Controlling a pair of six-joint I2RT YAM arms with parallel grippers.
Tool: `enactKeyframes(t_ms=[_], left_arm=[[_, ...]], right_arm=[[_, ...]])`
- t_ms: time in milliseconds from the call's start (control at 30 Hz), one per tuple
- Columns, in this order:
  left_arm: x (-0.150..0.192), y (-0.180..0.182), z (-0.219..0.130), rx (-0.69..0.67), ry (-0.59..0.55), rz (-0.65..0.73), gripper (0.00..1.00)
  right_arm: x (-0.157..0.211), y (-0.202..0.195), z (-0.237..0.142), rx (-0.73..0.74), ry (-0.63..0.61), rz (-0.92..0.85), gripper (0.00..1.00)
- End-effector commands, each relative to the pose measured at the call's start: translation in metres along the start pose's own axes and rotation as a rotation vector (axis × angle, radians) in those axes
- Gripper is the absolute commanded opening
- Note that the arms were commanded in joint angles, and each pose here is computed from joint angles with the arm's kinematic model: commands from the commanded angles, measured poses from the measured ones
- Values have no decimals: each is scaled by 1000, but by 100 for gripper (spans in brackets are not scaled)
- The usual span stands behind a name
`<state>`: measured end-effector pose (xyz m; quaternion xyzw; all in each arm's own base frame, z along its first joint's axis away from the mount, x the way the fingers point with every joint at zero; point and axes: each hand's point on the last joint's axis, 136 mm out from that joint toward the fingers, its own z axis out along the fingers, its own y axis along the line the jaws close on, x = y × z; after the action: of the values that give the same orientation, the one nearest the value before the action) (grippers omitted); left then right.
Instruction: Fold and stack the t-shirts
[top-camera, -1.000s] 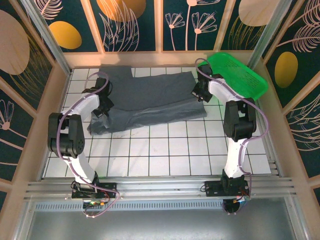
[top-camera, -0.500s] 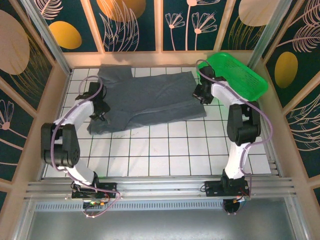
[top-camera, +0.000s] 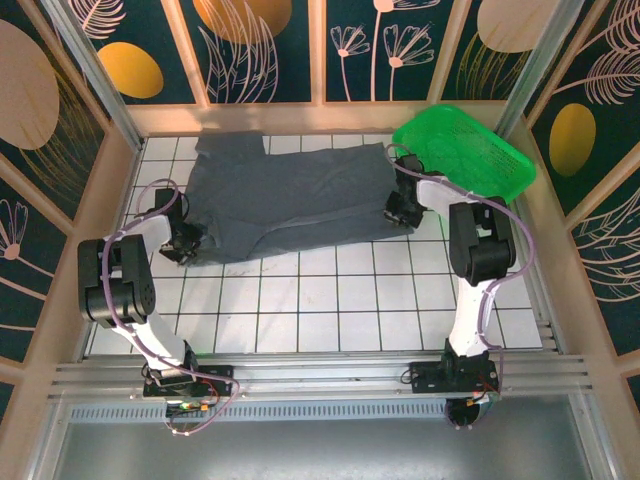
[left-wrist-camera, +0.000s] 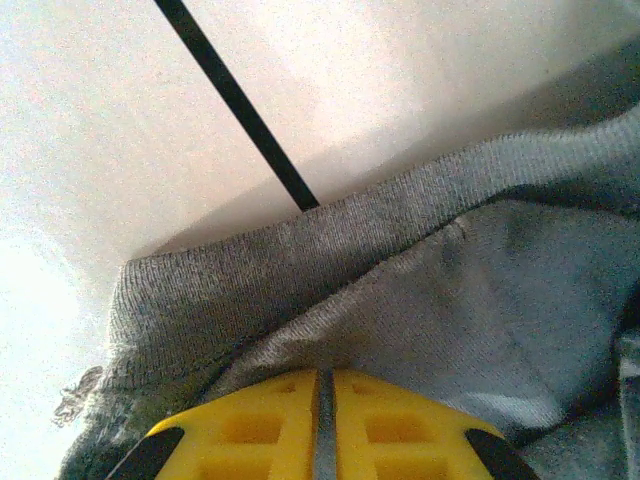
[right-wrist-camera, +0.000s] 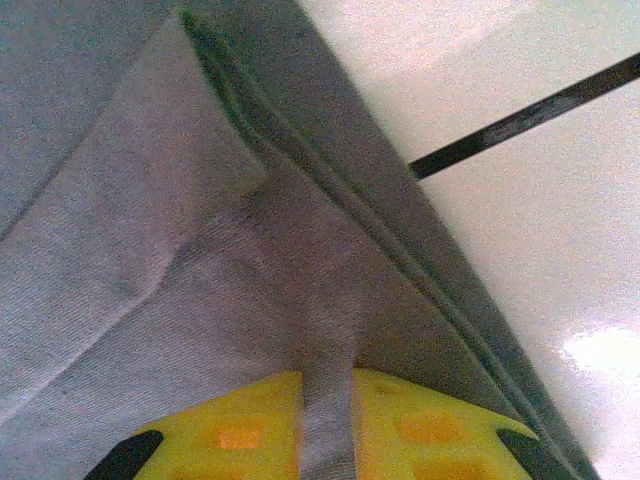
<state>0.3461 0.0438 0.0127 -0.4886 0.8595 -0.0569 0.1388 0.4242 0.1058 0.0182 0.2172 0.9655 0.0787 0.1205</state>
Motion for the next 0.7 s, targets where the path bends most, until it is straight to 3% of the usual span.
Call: enactKeyframes(t_ms=[0, 200, 367, 533, 667], left_arm=[[15, 37, 12, -110, 33, -25, 12], [26, 86, -2, -175, 24, -48, 13], [25, 90, -18, -139, 1, -40, 18], [10, 45, -48, 25, -21, -23, 45], [29, 19, -68, 58, -7, 75, 54]], right_arm=[[41, -54, 10, 169, 96, 41, 22], [106, -96, -16, 211, 149, 78, 23], [119, -104, -43, 167, 86, 80, 28], [84, -43, -80, -17, -34, -75, 40], [84, 24, -102, -196, -41, -245, 47]])
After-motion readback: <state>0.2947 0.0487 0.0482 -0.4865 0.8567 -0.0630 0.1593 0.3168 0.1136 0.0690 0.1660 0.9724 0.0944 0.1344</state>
